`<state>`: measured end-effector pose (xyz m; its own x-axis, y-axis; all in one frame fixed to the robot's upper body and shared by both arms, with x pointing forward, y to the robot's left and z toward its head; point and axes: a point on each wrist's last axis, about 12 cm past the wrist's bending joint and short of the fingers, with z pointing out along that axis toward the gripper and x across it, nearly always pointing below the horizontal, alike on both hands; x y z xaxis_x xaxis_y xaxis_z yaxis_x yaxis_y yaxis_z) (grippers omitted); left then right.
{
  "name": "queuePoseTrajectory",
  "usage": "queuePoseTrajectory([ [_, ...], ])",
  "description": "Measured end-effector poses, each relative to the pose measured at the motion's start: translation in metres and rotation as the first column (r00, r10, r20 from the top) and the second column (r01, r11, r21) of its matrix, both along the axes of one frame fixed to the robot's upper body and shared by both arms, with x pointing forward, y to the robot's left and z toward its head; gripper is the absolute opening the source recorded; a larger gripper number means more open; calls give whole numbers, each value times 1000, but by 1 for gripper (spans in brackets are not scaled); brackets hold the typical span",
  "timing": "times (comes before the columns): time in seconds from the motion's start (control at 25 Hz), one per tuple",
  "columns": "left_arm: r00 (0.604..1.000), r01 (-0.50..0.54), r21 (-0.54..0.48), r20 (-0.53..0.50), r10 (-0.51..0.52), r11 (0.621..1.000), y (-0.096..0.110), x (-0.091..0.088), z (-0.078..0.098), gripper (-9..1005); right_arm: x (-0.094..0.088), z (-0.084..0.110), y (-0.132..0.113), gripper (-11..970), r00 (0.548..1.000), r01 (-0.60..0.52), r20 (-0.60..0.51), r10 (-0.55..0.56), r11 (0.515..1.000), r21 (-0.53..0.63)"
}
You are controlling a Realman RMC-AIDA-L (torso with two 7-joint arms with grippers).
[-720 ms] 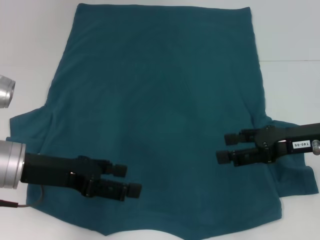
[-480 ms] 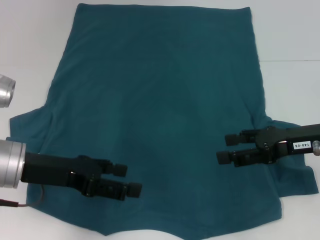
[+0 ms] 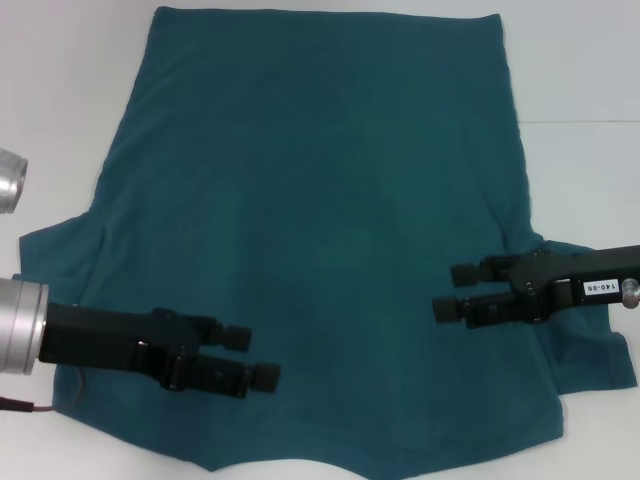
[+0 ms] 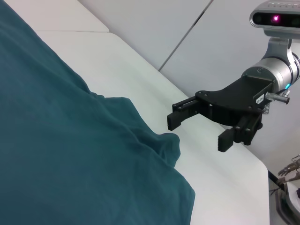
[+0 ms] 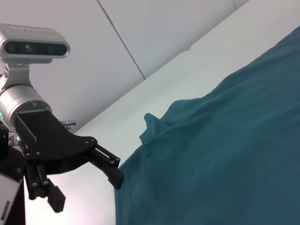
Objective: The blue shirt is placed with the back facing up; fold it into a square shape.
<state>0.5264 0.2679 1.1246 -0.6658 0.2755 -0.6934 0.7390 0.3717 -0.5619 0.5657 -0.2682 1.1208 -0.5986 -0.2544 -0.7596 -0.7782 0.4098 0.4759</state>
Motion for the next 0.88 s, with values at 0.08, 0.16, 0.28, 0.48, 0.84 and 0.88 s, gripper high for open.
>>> queuePoseTrajectory([
  [0.08, 1000, -7, -4, -2, 7, 1000, 1, 0, 1, 934, 1, 0, 0, 915, 1000, 11, -3, -11, 1000, 2],
  [0.16, 999, -38, -16, -12, 38, 999, 5, 1, 2, 934, 3, 0, -1, 915, 999, 36, -19, -36, 999, 7],
  [0.28, 990, -132, -50, -46, 130, 990, 18, 3, 5, 933, 8, 3, -2, 915, 993, 93, -71, -92, 996, 14],
  [0.48, 920, -367, -94, -180, 347, 925, 54, 4, 11, 930, 25, 14, -10, 915, 947, 260, -201, -250, 965, 27],
  [0.84, 672, -703, -105, -420, 609, 703, 110, -1, -15, 926, 64, 60, -33, 915, 864, 437, -299, -405, 898, 48],
  [0.88, 654, -720, -98, -426, 625, 687, 113, -1, -18, 925, 66, 63, -34, 914, 862, 442, -299, -410, 896, 47],
])
